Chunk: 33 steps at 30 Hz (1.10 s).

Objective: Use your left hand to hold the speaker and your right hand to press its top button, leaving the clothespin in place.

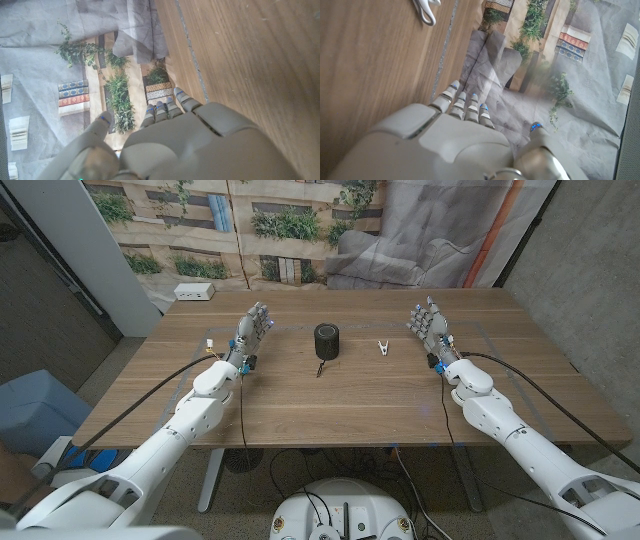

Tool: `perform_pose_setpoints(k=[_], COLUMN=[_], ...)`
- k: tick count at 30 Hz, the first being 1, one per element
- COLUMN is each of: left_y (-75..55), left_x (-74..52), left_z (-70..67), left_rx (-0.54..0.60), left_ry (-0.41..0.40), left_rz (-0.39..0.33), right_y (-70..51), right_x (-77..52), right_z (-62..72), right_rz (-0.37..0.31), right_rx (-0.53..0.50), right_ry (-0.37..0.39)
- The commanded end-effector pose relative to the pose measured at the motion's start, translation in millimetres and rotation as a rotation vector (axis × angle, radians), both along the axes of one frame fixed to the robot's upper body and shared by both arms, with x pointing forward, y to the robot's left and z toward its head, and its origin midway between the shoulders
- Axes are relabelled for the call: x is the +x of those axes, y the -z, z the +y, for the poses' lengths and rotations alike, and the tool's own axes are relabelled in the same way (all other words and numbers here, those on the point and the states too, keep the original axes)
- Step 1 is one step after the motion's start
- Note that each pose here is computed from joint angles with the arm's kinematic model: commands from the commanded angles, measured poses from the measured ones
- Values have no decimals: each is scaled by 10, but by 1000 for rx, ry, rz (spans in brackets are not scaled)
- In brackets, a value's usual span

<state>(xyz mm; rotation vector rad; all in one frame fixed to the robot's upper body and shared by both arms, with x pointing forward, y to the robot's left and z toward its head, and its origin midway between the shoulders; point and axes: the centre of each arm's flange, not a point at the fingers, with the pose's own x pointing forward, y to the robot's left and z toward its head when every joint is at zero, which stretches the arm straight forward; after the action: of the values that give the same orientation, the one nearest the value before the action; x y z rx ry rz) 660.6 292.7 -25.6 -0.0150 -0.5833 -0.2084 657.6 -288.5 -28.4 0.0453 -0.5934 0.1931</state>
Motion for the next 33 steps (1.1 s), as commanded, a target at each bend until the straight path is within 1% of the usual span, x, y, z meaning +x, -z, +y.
perform_pose_setpoints(k=[1,7,14,19,24,33], left_y=[-127,-205,-231,-247,-261,-359], left_x=[95,69,32,-8,-13,-49], left_z=[21,19,18,48,99,180], left_rx=[71,128,192,220,261,358], left_ry=[-6,3,20,13,36,55], left_rz=[-15,-14,1,-5,-17,-38], right_y=[-27,-15,14,26,30,70], right_x=[36,55,63,68,72,64], right_z=[-7,-17,-21,-40,-49,-54], right_rz=[1,3,14,21,20,23], right_rx=[-13,-5,-3,3,5,11], right_ry=[28,32,32,37,38,41])
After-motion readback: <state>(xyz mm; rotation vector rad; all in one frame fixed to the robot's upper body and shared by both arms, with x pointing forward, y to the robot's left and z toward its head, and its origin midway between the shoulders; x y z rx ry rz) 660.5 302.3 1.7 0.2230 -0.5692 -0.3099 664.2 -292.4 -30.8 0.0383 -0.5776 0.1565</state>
